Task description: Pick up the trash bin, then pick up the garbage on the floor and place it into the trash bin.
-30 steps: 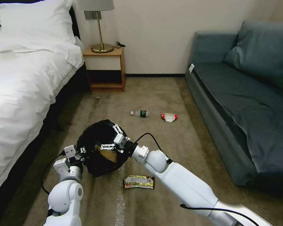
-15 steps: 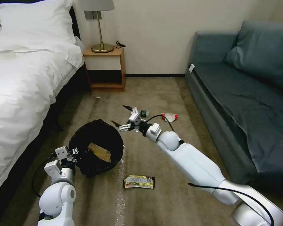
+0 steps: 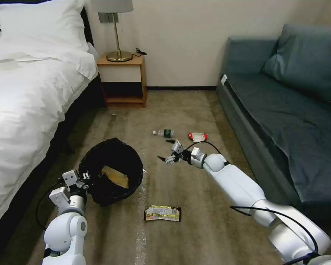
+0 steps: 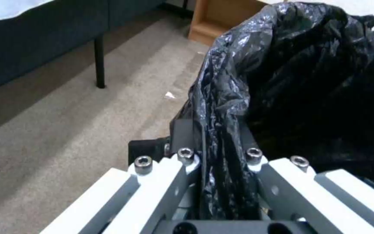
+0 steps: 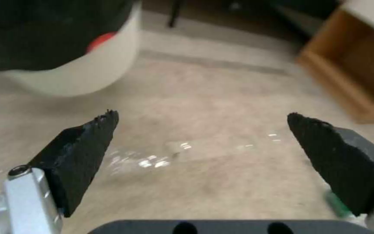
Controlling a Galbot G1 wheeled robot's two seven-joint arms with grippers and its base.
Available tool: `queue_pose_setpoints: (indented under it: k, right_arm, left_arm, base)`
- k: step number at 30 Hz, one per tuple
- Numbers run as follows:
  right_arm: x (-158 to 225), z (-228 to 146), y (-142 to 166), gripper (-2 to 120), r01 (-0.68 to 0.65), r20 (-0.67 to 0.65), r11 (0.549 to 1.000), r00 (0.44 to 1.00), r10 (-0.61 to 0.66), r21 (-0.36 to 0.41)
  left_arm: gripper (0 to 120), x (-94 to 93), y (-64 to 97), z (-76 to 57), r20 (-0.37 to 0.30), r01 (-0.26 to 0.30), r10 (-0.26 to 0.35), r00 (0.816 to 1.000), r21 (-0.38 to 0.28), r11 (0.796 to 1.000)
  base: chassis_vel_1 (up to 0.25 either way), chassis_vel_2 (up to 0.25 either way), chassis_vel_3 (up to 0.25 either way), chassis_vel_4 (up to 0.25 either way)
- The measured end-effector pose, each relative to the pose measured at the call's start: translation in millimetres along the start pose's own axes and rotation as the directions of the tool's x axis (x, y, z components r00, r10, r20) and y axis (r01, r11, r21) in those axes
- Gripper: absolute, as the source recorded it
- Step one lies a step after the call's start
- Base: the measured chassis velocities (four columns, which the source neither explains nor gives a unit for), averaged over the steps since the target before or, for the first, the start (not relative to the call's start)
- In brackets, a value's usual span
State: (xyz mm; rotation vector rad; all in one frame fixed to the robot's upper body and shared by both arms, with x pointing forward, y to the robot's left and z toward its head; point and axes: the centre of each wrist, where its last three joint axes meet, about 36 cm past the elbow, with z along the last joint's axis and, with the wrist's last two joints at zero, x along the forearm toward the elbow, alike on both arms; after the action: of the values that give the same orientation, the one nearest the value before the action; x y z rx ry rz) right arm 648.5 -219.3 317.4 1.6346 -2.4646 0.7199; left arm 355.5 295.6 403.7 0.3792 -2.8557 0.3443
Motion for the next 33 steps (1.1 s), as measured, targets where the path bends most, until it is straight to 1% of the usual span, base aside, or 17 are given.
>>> queue_pose_setpoints:
  k: [2,3,5,6,8,12,14,17,19,20,22,23,24,25,27,31,33]
  right_arm:
    - [-3,-2,-2,100,0.068,-0.007,0.998,0.998,-0.068,0.007]
    - [-3,-2,-2,100,0.068,-0.007,0.998,0.998,-0.068,0.007]
    - [-5,-3,-3,100,0.135,-0.035,0.990,0.990,-0.134,0.028]
    - [-5,-3,-3,100,0.135,-0.035,0.990,0.990,-0.134,0.028]
    - [-5,1,-3,100,0.206,-0.079,0.977,0.976,-0.201,0.055]
    - [-7,0,-4,100,0.235,-0.090,0.969,0.969,-0.229,0.073]
    - [-11,-5,-6,100,0.266,-0.093,0.959,0.962,-0.257,0.101]
    - [-11,-4,-5,100,0.278,-0.100,0.955,0.958,-0.268,0.105]
    - [-6,5,0,100,0.309,-0.113,0.945,0.948,-0.297,0.108]
    - [-6,5,0,100,0.309,-0.113,0.945,0.948,-0.297,0.108]
    - [-3,18,13,100,0.344,-0.124,0.934,0.935,-0.332,0.095]
    - [-3,18,13,100,0.344,-0.124,0.934,0.935,-0.332,0.095]
    - [-2,25,22,100,0.362,-0.127,0.928,0.928,-0.350,0.086]
    - [-2,25,22,100,0.362,-0.127,0.928,0.928,-0.350,0.086]
    - [-6,35,45,100,0.390,-0.119,0.919,0.917,-0.381,0.064]
    - [-10,39,57,100,0.406,-0.114,0.912,0.910,-0.398,0.054]
    - [-12,48,76,100,0.429,-0.110,0.903,0.899,-0.423,0.035]
  left_arm:
    - [4,-0.3,2.8,-0.8,0.001,0.006,-0.006,1.000,-0.004,1.000]
    - [4,-0.3,2.8,-0.8,0.001,0.006,-0.006,1.000,-0.004,1.000]
    - [4,-0.7,4.9,-2.1,0.003,0.012,-0.012,1.000,-0.006,1.000]
    - [4,-0.7,4.9,-2.1,0.003,0.012,-0.012,1.000,-0.006,1.000]
    - [4,-2.8,5.5,-4.4,0.005,0.015,-0.015,1.000,-0.007,1.000]
    - [4,-5.5,4.9,-4.3,0.005,0.018,-0.018,1.000,-0.004,1.000]
    - [4,-10.0,3.9,-1.1,-0.002,0.023,-0.023,1.000,-0.004,1.000]
    - [4,-11.1,3.9,-0.2,-0.004,0.024,-0.024,1.000,-0.003,1.000]
    - [4,-16.8,5.6,4.0,-0.012,0.026,-0.026,1.000,-0.003,1.000]
    - [4,-16.8,5.6,4.0,-0.012,0.026,-0.026,1.000,-0.003,1.000]
    - [4,-22.5,8.5,5.9,-0.012,0.033,-0.033,0.999,-0.005,0.999]
    - [4,-22.5,8.5,5.9,-0.012,0.033,-0.033,0.999,-0.005,0.999]
    - [4,-25.0,8.9,6.6,-0.014,0.033,-0.033,0.999,-0.004,0.999]
    - [4,-25.0,8.9,6.6,-0.014,0.033,-0.033,0.999,-0.004,0.999]
    - [4,-29.5,8.9,7.4,-0.017,0.033,-0.033,0.999,-0.001,0.999]
    - [4,-31.1,8.4,7.2,-0.016,0.033,-0.033,0.999,0.001,0.999]
    - [4,-33.2,7.5,7.0,-0.016,0.031,-0.031,0.999,0.002,1.000]
  base:
    - [0.000,0.000,0.000,0.000]
    - [0.000,0.000,0.000,0.000]
    - [0.000,0.000,0.000,0.000]
    - [0.000,0.000,0.000,0.000]
    - [0.000,0.000,0.000,0.000]
    - [0.000,0.000,0.000,0.000]
    - [0.000,0.000,0.000,0.000]
    - [0.000,0.000,0.000,0.000]
    - [0.000,0.000,0.000,0.000]
    - [0.000,0.000,0.000,0.000]
    - [0.000,0.000,0.000,0.000]
    - [0.000,0.000,0.000,0.000]
    - [0.000,0.000,0.000,0.000]
    - [0.000,0.000,0.000,0.000]
    - [0.000,0.000,0.000,0.000]
    - [0.000,0.000,0.000,0.000]
    - [0.000,0.000,0.000,0.000]
